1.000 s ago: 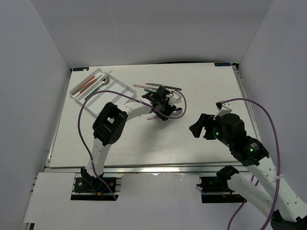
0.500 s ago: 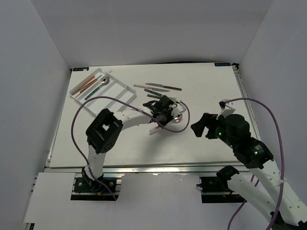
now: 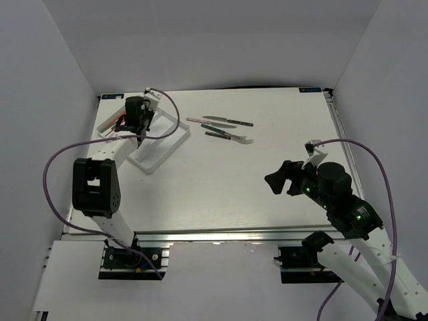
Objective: Sort the eating utensils into containers
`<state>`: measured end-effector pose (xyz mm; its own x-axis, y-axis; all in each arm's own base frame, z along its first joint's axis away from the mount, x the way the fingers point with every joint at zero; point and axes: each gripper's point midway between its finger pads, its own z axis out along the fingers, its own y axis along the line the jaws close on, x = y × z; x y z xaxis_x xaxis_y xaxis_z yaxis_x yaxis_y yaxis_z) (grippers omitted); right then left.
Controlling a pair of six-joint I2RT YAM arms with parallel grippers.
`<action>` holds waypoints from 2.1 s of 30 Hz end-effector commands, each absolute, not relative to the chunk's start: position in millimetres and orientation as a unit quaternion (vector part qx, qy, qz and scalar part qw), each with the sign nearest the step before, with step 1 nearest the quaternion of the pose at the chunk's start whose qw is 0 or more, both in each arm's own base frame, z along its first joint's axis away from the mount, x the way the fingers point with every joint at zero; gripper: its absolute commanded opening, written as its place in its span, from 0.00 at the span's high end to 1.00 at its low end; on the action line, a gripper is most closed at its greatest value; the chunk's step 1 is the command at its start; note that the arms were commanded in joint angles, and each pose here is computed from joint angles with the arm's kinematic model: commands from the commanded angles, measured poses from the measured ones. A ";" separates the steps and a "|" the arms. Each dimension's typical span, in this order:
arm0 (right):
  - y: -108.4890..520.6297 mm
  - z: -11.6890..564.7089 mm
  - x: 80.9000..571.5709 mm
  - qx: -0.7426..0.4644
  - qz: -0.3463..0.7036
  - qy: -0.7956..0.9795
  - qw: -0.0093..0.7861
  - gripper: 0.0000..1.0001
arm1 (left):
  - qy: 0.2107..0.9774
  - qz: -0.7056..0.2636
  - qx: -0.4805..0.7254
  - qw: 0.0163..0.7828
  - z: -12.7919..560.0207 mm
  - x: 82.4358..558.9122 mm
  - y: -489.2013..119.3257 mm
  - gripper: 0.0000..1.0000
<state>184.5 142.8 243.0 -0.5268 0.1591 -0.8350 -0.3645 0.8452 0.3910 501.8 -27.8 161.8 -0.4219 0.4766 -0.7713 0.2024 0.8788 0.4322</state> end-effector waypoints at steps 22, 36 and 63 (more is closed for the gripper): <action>177.6 230.6 163.6 -0.154 0.360 0.791 0.469 0.11 | 0.840 0.200 0.290 0.412 94.5 568.1 42.8 0.70; 177.3 233.8 171.5 -0.143 0.352 0.795 0.472 0.11 | 0.794 0.185 0.104 0.570 220.5 567.3 57.7 0.02; 264.6 143.5 405.7 -0.294 0.114 0.866 0.389 0.52 | 0.790 -0.008 -0.223 0.571 205.4 266.3 22.8 0.02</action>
